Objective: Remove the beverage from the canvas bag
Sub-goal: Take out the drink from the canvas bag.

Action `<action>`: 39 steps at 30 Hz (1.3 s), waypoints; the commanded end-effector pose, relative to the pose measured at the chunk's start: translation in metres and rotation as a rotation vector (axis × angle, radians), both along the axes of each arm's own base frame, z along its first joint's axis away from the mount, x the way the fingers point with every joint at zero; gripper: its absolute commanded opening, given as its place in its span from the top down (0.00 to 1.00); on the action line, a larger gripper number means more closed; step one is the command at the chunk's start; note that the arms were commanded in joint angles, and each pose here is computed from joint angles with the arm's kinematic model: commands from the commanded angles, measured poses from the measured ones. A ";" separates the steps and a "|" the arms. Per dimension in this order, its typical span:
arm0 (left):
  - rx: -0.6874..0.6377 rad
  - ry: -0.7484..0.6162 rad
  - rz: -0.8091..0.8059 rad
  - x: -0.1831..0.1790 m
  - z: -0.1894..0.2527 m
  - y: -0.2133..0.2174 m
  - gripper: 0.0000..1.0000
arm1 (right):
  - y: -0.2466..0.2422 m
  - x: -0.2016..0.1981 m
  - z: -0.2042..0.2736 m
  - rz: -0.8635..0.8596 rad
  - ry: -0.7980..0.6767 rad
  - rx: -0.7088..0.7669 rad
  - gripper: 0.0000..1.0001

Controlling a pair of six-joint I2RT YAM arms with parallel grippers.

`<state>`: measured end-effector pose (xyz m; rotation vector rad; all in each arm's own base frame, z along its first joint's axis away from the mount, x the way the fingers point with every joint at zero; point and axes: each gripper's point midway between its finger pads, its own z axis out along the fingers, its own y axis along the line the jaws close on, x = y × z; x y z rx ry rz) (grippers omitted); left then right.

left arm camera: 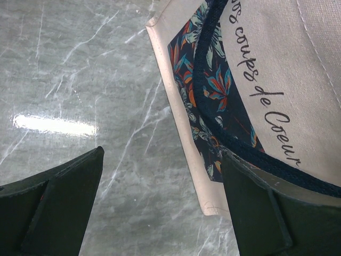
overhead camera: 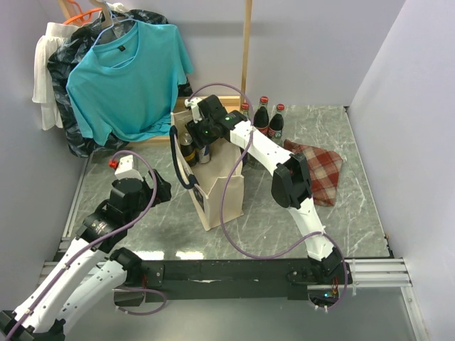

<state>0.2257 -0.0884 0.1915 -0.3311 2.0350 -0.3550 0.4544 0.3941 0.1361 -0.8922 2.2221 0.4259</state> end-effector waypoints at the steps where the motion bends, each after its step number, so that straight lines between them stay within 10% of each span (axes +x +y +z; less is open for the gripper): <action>1: -0.027 -0.058 0.013 0.003 0.023 0.000 0.04 | -0.016 0.002 0.003 -0.033 -0.004 -0.034 0.96; 39: -0.001 -0.024 0.026 -0.003 0.013 -0.008 0.04 | -0.023 -0.019 0.094 -0.040 -0.163 0.077 1.00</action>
